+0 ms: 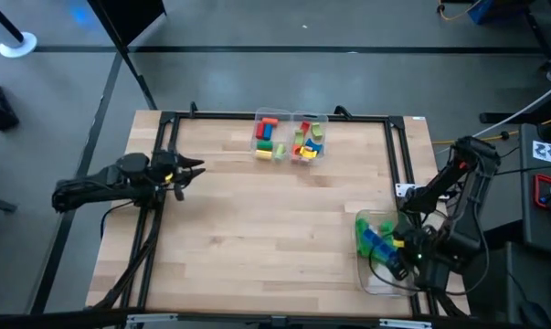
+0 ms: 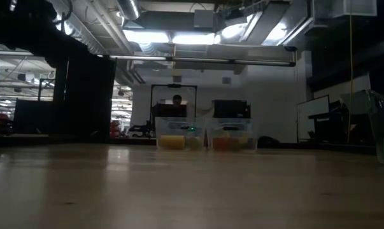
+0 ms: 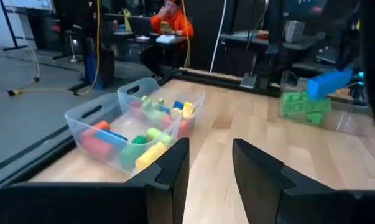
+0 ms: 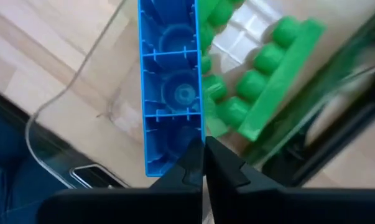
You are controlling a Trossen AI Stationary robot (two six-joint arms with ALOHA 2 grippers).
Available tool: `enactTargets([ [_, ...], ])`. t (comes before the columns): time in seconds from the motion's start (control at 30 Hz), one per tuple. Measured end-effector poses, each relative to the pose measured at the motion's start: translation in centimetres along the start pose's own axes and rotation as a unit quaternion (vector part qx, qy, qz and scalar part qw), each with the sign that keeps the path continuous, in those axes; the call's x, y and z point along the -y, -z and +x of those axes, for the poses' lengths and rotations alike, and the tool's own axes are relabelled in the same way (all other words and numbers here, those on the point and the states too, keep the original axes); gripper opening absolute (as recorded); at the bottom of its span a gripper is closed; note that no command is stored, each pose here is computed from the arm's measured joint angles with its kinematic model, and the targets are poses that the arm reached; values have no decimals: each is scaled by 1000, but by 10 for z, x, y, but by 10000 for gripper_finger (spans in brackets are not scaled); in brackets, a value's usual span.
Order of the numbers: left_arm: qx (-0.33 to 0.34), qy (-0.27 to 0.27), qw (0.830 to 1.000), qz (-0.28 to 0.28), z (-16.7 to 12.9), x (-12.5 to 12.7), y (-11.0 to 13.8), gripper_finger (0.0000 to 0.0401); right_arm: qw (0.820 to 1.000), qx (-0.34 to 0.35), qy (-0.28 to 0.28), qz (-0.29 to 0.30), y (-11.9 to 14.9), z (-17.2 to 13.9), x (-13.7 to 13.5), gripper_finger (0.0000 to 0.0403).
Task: Sort blocks by size
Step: Put the blue 4 stud game piece into the bottom transparent bin
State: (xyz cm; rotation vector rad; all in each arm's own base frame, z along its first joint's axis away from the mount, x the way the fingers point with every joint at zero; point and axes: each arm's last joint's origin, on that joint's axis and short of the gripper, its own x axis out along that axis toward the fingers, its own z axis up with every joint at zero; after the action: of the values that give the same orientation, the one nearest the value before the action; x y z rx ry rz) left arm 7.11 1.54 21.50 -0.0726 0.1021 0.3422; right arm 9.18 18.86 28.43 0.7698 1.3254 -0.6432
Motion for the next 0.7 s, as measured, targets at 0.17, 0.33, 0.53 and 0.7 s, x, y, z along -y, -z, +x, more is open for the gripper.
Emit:
enactTargets([
  [0.17, 23, 2, 1000, -6, 14, 2, 18, 109, 1000, -11, -23, -6, 8, 20, -1, 11],
  [0.33, 28, 2, 1000, -6, 24, 2, 37, 109, 999, -4, -39, -11, 9, 33, -1, 12],
  [0.53, 43, 5, 999, 7, 26, 3, 39, 109, 999, -2, -41, -11, 9, 40, 0, 13],
  [0.7, 40, 4, 999, 18, 26, 3, 39, 109, 999, -2, -41, 1, 9, 41, 0, 14],
])
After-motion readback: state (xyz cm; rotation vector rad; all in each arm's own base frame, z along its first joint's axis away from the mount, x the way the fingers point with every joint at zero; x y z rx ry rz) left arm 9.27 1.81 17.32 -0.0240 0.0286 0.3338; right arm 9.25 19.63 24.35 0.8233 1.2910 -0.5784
